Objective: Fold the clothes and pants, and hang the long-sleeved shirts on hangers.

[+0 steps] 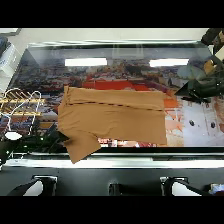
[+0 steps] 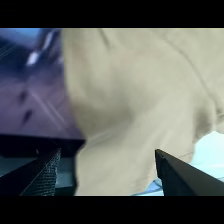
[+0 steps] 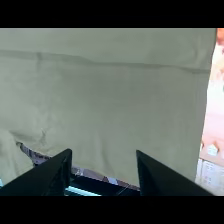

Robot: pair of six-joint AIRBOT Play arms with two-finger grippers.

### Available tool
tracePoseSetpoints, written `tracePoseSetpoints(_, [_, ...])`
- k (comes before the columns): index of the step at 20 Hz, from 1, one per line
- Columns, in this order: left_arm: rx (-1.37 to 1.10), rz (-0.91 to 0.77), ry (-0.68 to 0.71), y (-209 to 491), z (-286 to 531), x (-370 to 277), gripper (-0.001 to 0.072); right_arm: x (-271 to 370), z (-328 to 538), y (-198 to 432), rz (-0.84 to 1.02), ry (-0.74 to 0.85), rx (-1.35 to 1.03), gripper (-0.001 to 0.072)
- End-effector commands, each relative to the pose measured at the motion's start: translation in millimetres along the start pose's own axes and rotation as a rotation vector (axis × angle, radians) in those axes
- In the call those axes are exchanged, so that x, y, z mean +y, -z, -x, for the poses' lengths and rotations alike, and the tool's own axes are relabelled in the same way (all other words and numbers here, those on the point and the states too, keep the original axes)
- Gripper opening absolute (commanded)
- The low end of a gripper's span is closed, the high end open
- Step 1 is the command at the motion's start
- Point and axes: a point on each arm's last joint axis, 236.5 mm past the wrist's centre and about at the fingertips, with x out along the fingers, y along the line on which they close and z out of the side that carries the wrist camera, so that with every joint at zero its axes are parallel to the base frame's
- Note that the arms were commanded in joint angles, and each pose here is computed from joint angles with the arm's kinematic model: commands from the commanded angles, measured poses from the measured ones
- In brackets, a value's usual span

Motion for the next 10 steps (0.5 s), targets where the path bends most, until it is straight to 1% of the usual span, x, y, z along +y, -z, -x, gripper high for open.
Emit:
tracePoseSetpoints(1, [-0.004,-0.024,0.014,-4,-14,-6,0.0659,9,9,1,0.001,-0.007,-0.024,0.0477])
tracePoseSetpoints(2, [0.018,-0.031,0.003,1,-21,-5,0.0659,12,11,1,0.002,-0.013,-0.030,0.0477])
tracePoseSetpoints(3, [0.041,-0.035,-0.004,5,-26,-5,0.0631,15,13,2,0.004,-0.016,-0.030,0.0477])
tracePoseSetpoints(4, [0.062,-0.040,-0.011,10,-30,-4,0.0437,16,15,5,0.009,-0.015,-0.022,0.0477])
tracePoseSetpoints(5, [0.068,-0.044,-0.010,11,-31,-5,0.0171,15,16,12,0.028,-0.007,-0.001,0.0477])
tracePoseSetpoints(6, [0.067,-0.047,-0.007,11,-30,-6,0.0028,9,17,21,0.049,0.023,0.035,0.0477])
tracePoseSetpoints(8, [0.054,-0.049,-0.002,9,-26,-8,0.0023,-6,19,26,0.021,0.068,0.020,0.0477])
tracePoseSetpoints(10, [0.050,-0.049,0.003,8,-24,-8,0.0023,-25,11,42,-0.059,0.055,0.054,0.0479])
